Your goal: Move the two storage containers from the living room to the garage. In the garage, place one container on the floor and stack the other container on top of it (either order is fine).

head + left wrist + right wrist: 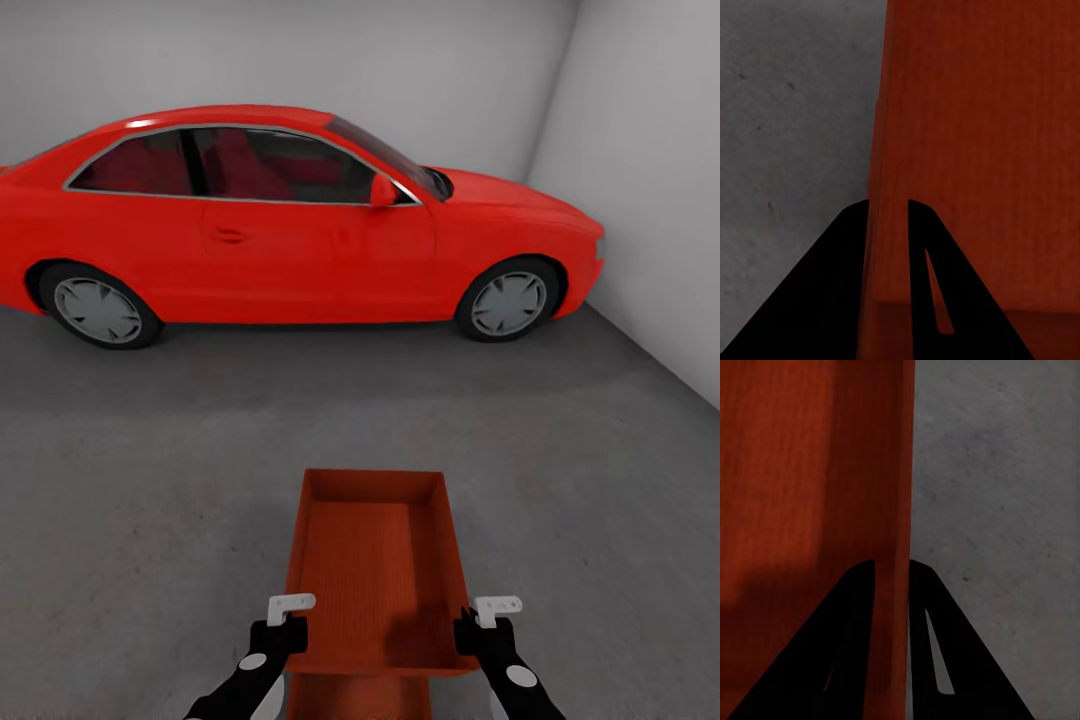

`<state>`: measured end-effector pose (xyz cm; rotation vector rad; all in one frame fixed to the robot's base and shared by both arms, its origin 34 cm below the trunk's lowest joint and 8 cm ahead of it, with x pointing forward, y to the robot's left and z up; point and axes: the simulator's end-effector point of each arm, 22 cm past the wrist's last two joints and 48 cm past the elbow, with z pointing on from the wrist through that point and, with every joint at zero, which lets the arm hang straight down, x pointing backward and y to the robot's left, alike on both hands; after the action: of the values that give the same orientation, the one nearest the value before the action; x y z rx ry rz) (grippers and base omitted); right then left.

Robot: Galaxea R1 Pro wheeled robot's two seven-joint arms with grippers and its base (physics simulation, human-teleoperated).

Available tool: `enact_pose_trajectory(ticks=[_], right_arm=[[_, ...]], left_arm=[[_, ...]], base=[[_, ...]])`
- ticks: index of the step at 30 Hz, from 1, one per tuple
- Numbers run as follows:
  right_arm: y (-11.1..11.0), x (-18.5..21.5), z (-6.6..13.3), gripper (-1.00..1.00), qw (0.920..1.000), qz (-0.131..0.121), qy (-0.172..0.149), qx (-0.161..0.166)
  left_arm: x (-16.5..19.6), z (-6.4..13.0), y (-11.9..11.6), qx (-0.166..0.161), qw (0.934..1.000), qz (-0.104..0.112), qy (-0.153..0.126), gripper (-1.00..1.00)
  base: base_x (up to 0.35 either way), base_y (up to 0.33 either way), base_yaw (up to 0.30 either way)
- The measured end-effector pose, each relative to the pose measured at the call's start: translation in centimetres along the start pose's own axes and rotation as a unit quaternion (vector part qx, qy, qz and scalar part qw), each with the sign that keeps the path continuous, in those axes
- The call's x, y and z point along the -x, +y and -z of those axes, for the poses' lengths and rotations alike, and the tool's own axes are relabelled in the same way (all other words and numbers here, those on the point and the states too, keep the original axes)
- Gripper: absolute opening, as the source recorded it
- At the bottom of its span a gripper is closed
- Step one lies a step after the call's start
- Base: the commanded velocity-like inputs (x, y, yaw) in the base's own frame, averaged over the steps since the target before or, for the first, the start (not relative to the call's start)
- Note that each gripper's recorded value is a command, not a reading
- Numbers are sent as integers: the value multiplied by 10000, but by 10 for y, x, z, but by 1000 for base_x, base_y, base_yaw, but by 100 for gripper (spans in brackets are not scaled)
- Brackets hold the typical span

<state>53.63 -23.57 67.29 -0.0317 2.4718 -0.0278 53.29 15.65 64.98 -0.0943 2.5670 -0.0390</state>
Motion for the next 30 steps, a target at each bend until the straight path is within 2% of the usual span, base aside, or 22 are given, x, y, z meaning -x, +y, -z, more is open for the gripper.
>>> enact_pose_trajectory(ticks=[30], right_arm=[[1,-21,-10,-100,9998,10,185,4]], left_arm=[[-21,-12,2,7,9998,12,187,-100]], base=[[0,0,0]])
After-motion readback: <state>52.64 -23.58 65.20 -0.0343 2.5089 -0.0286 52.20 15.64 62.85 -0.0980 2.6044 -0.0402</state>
